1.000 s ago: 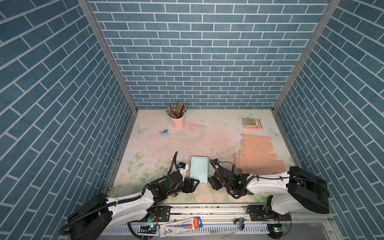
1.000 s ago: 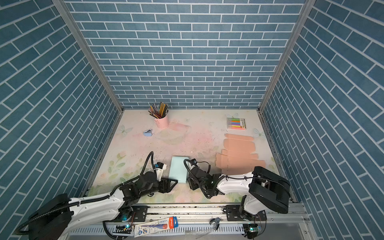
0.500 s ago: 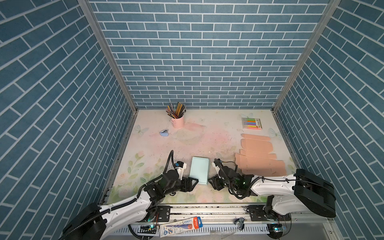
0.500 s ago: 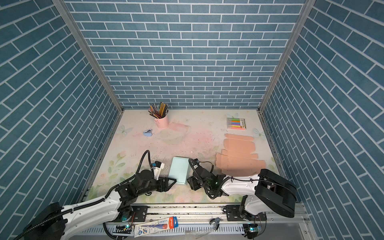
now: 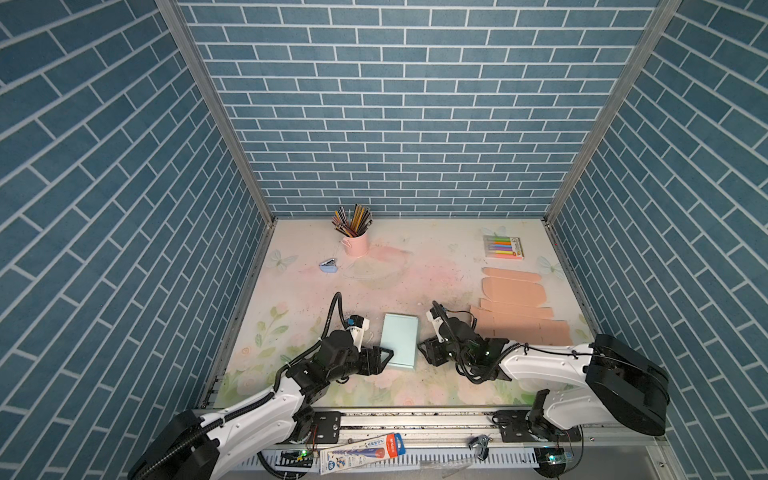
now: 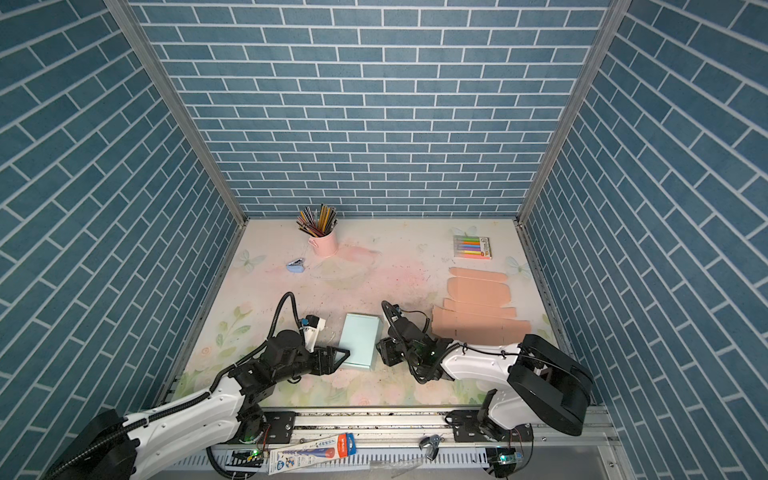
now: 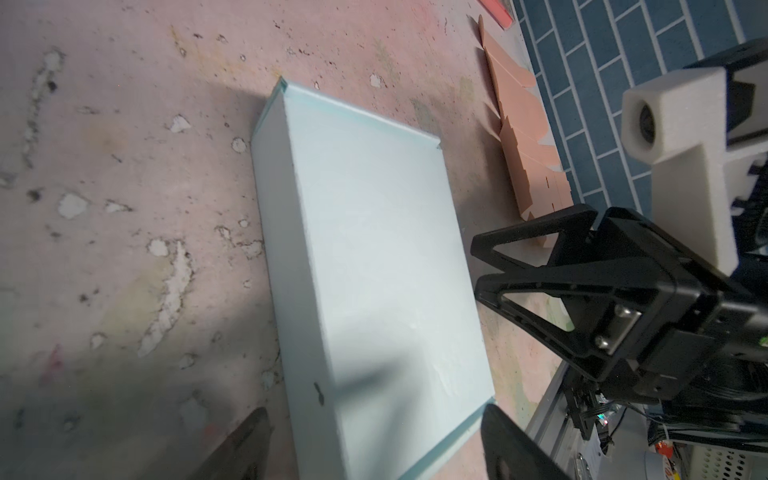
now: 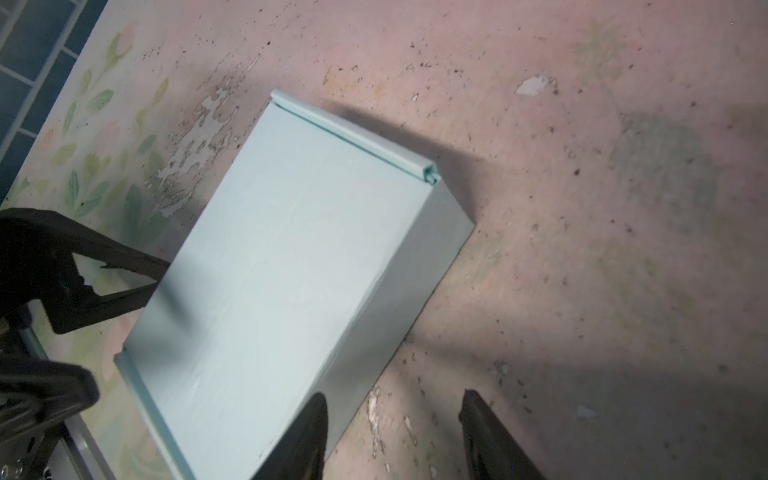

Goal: Fold the paper box

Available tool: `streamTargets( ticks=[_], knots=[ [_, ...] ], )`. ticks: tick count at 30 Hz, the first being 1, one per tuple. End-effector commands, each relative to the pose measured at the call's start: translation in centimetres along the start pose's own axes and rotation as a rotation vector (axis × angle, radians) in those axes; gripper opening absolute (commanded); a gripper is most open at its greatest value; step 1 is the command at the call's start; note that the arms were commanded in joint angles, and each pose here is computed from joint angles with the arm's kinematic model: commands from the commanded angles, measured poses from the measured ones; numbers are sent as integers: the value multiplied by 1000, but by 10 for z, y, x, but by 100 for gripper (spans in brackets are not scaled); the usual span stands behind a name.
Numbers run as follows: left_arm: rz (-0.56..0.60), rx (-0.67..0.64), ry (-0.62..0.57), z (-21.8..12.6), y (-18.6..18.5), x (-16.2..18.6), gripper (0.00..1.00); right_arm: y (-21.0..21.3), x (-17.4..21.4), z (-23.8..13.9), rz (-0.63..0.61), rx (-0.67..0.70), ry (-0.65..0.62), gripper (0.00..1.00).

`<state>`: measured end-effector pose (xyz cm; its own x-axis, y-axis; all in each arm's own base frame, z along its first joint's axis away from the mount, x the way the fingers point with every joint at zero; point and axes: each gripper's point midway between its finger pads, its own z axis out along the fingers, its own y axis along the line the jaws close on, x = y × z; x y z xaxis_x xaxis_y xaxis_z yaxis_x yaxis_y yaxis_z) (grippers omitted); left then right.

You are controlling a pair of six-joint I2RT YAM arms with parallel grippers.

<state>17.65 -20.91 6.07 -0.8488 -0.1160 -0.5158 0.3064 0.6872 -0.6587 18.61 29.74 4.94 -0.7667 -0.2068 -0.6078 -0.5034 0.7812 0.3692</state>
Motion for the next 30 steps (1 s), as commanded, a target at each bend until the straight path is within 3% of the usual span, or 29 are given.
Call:
streamTargets(
  ticks=[1,30],
  knots=[
    [50,12,-13,1,-6,-18,81,-5,-3,5,-21,22,24,53],
    [108,10,-21,43,-6,-56,81,-40,-24,28,-36,135,46,53]
  ],
)
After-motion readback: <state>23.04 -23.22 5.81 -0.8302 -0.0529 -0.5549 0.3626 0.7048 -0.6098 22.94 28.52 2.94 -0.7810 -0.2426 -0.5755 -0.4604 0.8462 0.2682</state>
